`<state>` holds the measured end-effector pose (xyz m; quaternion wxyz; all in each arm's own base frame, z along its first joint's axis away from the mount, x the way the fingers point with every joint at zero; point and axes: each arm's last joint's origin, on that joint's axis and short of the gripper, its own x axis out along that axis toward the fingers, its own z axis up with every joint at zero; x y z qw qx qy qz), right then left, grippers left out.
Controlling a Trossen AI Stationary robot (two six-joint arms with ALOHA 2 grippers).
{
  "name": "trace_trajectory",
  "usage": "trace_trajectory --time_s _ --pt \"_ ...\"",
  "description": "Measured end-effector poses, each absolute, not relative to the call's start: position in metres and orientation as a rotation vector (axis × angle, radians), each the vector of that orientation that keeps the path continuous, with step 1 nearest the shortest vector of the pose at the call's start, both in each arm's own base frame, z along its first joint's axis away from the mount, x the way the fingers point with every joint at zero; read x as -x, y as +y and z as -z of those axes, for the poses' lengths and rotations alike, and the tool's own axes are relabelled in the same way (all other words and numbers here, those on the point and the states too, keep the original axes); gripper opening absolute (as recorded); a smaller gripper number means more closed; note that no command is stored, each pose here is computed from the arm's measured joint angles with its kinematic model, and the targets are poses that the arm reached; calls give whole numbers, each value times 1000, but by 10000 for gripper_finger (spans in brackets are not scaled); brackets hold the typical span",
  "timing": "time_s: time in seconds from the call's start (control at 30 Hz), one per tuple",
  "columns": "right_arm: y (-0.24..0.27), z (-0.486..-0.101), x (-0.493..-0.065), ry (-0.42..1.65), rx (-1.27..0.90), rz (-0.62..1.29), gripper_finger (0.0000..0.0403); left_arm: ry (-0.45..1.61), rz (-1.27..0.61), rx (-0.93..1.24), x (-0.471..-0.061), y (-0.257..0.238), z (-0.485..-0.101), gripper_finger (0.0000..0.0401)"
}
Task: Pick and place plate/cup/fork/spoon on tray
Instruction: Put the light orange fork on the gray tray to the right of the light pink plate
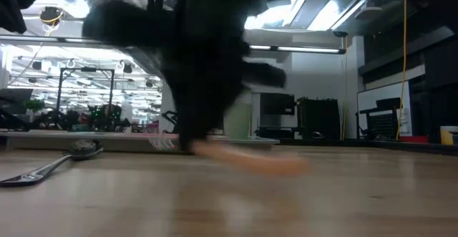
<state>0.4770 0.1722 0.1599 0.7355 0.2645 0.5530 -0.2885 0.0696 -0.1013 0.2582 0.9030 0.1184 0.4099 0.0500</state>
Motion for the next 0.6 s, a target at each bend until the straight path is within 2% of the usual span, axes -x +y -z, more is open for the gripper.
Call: trace_trajectory --time_s 0.17,0.4,0.6 --pt "162 -216 -468 1084 -648 679 26 842 -101 -234 -70 -102 -258 41" --pt "136 -234 -463 1002 -627 835 26 836 -96 -222 -71 -103 -259 41" --pt "96 -229 -468 1040 -667 948 26 836 -96 -221 -71 -103 -259 41"
